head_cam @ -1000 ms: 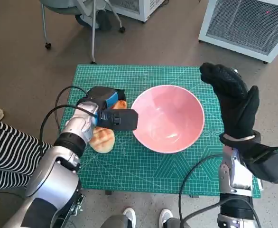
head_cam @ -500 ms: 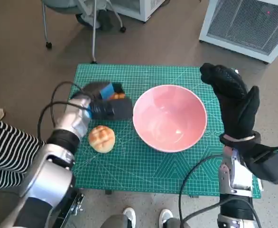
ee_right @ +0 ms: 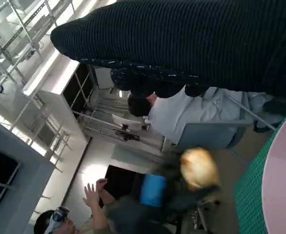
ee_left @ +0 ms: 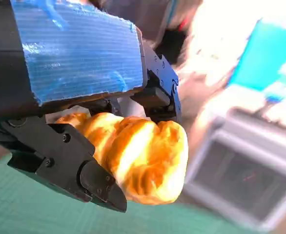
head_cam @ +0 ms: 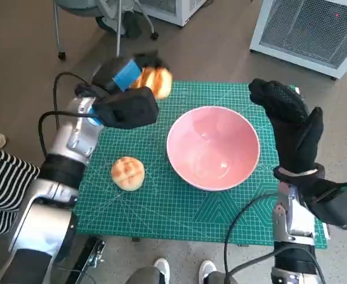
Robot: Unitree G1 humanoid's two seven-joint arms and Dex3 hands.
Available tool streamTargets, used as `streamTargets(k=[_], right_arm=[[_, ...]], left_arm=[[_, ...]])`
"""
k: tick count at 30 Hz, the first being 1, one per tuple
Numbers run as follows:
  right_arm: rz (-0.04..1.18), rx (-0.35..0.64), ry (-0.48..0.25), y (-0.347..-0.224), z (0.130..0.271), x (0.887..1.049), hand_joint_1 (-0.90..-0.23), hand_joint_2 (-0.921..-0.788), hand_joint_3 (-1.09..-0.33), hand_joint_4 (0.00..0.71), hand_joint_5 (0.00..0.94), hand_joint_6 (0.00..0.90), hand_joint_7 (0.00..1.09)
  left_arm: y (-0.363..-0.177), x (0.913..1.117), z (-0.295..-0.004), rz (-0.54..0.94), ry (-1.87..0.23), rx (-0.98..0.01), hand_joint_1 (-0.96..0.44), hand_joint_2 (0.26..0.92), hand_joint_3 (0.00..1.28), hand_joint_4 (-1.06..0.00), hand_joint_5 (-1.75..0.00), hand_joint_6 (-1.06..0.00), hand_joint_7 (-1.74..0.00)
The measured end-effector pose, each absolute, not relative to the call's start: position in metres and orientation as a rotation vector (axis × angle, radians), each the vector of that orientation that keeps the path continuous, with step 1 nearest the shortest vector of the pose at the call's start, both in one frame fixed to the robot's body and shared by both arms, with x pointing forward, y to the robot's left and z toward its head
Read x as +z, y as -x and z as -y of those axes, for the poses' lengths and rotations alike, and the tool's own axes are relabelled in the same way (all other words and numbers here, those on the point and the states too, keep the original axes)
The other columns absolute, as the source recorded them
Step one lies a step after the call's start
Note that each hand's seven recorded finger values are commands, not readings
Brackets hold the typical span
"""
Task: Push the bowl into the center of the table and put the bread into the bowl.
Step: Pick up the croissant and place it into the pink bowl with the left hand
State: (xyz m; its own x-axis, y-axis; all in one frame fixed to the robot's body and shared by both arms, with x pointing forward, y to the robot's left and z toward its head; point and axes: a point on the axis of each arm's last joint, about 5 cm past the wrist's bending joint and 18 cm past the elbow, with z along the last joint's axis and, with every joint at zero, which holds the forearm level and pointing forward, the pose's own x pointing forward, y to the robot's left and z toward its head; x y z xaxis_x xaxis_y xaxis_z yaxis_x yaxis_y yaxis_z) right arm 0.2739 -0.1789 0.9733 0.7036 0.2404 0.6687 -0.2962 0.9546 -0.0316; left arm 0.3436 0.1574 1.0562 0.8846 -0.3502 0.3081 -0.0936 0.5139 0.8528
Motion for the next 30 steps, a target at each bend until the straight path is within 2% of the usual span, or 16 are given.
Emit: streamTargets(k=[12, 16, 23, 30], right_arm=[[0.731, 0.299, -0.082, -0.274, 0.179, 0.973, -0.713, -0.921, -0.710, 0.196, 0.000, 0.116, 0.39], [0.730, 0.298, -0.082, -0.274, 0.179, 0.973, -0.714, -0.921, -0.710, 0.196, 0.000, 0.114, 0.39], [0.726, 0.298, -0.084, -0.274, 0.179, 0.972, -0.714, -0.921, -0.709, 0.197, 0.001, 0.114, 0.39], [0.718, 0.295, -0.086, -0.273, 0.180, 0.971, -0.714, -0.921, -0.709, 0.197, 0.001, 0.113, 0.39]], left_arm=[[-0.310, 1.059, -0.138, 0.638, -1.028, -0.291, 0.00, 0.891, 0.00, -0.86, -0.97, -0.73, -1.06], [-0.306, 1.055, -0.133, 0.650, -1.034, -0.346, 0.00, 0.887, 0.00, -0.86, -0.97, -0.74, -1.04], [-0.302, 1.041, -0.120, 0.647, -1.034, -0.471, 0.00, 0.910, 0.01, -0.82, -1.03, -0.66, -1.11], [-0.304, 1.025, -0.108, 0.626, -1.045, -0.581, 0.00, 0.918, 0.01, -0.80, -1.08, -0.65, -1.11]])
